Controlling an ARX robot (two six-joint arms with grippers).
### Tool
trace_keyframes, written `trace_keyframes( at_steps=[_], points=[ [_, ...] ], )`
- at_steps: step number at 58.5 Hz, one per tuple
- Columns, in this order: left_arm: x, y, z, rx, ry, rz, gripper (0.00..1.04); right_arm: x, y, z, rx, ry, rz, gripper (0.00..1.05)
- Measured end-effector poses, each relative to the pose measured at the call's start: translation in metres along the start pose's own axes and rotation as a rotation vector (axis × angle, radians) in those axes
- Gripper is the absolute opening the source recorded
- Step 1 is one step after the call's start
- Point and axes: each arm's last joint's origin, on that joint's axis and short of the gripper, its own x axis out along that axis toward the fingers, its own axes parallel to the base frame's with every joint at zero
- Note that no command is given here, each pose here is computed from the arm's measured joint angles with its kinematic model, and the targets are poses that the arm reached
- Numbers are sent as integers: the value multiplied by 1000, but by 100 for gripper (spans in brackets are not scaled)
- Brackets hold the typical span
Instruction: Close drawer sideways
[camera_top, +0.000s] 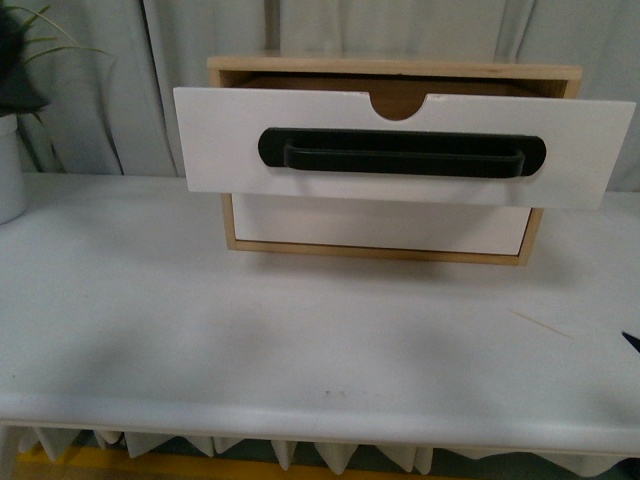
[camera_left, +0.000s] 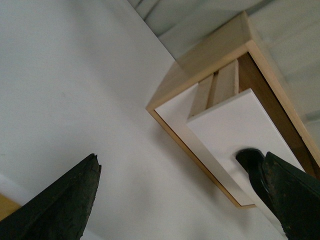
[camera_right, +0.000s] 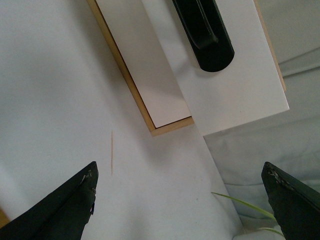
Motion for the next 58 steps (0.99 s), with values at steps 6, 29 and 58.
trace_keyframes(
  at_steps=[6, 29, 58],
  points=[
    [16, -9, -9, 0, 38, 4, 99, 11, -1, 0, -17, 1, 3, 96],
    [51, -39, -25, -11, 105, -24, 99, 40, -12, -2, -42, -9, -8, 96],
    [95, -57, -42, -18, 167, -17, 99, 67, -19, -5, -50, -34, -16, 96]
  ],
)
